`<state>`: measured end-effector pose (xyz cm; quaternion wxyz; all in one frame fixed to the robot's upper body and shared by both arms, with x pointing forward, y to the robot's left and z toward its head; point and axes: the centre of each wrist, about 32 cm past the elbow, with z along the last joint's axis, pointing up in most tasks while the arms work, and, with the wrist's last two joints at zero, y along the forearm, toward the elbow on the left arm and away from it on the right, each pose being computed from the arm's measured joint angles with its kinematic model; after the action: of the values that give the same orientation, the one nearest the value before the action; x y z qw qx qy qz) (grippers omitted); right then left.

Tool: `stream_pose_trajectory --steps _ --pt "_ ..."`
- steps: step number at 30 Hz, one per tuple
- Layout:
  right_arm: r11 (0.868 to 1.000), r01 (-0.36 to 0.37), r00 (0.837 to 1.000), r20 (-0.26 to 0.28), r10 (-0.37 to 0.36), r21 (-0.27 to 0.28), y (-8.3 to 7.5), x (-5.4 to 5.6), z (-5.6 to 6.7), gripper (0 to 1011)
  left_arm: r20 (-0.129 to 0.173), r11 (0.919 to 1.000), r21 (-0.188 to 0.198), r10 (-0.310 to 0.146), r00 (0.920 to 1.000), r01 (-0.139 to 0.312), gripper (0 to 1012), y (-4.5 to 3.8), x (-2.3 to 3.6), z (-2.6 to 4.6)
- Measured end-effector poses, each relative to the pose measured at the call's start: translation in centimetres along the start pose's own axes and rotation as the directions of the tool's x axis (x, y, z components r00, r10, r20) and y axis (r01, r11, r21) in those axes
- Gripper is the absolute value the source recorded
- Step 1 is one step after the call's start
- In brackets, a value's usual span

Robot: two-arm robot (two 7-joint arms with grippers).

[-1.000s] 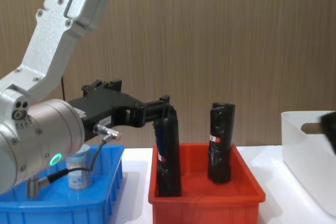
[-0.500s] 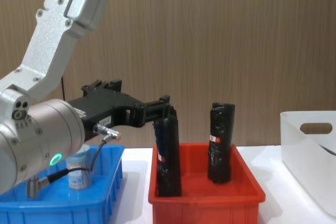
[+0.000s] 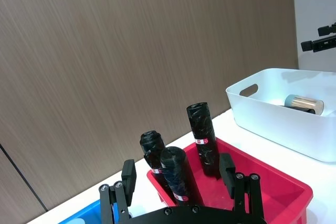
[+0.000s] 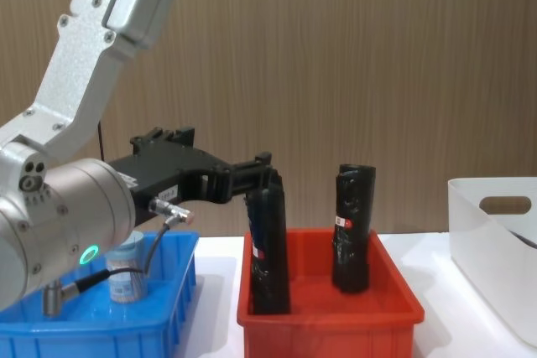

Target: Pick the cotton swabs from the blue box and place them into the white box.

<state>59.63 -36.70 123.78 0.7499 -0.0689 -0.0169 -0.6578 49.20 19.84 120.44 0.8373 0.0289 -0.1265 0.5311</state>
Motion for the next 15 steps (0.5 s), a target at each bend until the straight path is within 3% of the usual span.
stream_pose_trajectory --steps 15 --pt "1.000 0.000 1.000 0.002 0.000 0.003 -0.04 0.04 0.01 1002 0.000 1.0000 0.000 0.000 1.0000 0.000 1004 0.00 0.00 0.00"
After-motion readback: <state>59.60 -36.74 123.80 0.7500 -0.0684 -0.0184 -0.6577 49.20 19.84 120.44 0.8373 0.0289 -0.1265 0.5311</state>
